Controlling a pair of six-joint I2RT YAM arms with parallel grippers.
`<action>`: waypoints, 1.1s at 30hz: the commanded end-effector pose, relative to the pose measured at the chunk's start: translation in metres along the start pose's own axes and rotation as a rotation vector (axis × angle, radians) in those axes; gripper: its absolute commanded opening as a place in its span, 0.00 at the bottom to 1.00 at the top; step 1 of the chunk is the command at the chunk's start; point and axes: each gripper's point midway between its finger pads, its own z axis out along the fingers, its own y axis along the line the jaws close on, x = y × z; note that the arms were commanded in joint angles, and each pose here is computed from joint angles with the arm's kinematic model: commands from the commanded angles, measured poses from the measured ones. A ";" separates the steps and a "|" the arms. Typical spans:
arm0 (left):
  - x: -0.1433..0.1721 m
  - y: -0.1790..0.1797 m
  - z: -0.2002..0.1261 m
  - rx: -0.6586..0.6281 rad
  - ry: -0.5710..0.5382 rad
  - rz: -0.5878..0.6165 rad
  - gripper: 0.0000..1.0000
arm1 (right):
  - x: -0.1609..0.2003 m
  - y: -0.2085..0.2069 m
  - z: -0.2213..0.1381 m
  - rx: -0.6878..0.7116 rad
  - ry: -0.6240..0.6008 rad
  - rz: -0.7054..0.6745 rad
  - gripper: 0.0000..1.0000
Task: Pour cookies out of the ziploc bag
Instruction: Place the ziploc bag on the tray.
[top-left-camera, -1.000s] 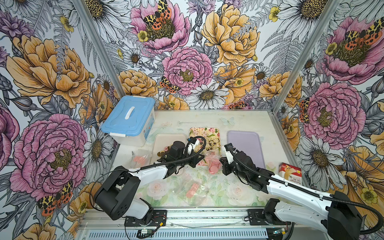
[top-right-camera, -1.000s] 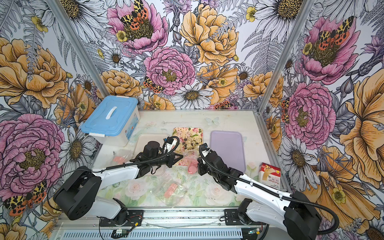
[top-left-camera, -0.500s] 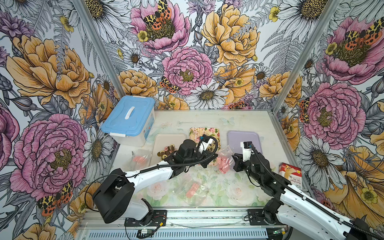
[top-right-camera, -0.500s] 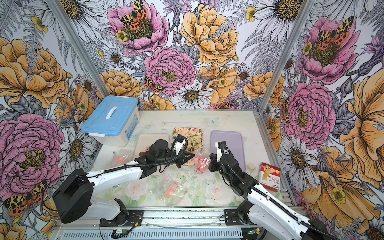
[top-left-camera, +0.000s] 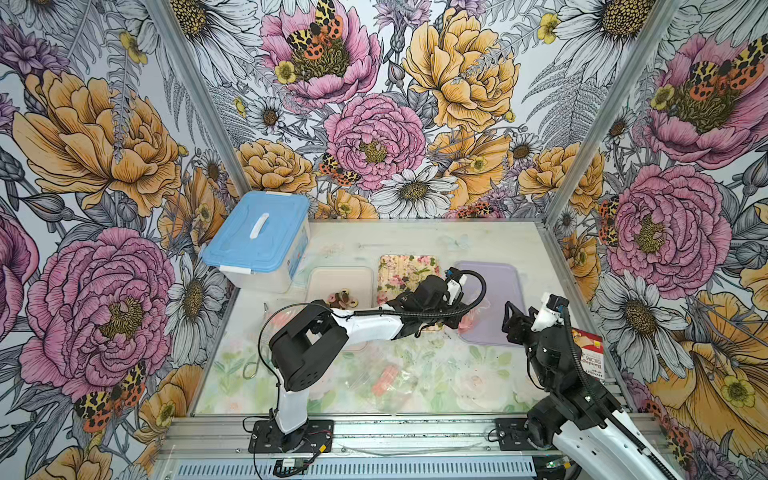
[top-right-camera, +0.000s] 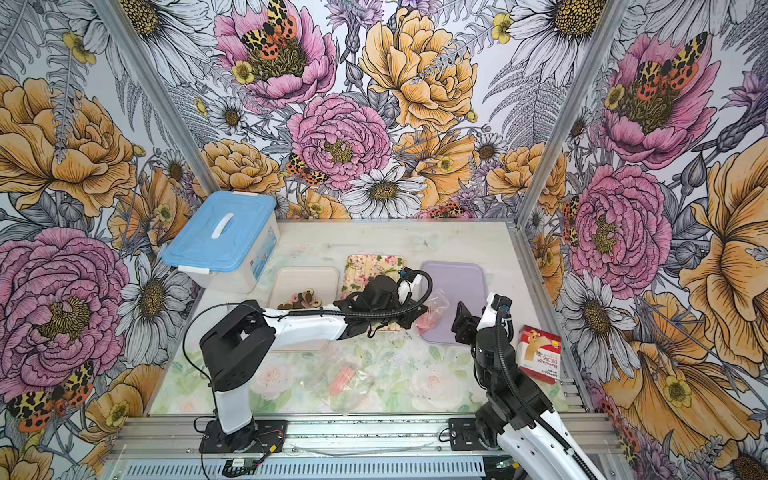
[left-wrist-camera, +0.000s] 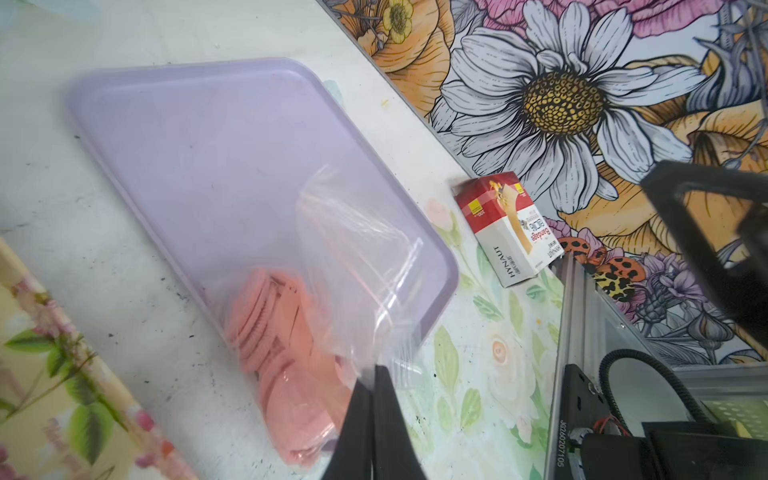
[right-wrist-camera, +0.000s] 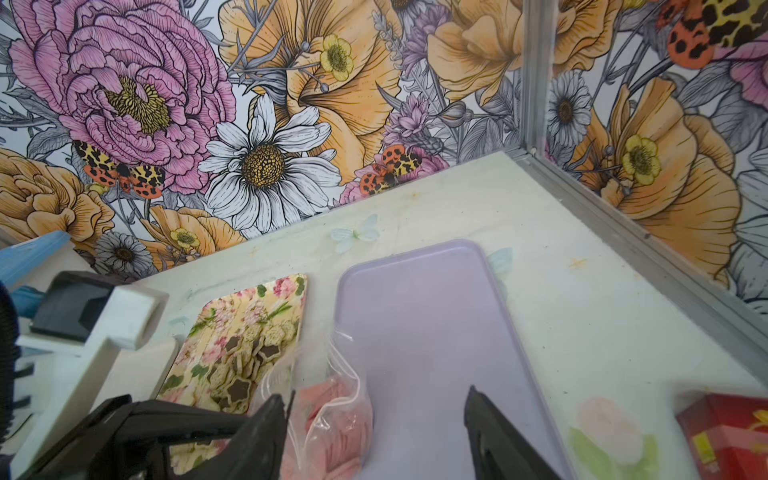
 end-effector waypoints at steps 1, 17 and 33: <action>-0.027 -0.011 0.010 0.014 -0.065 0.010 0.00 | 0.000 -0.012 -0.003 0.055 -0.006 0.002 0.72; -0.073 0.000 0.073 0.021 -0.079 0.051 0.48 | 0.004 -0.016 0.000 0.097 0.025 -0.028 0.72; -0.015 0.094 -0.030 -0.170 0.068 0.130 0.47 | 0.104 0.023 0.071 0.079 0.548 -0.299 0.60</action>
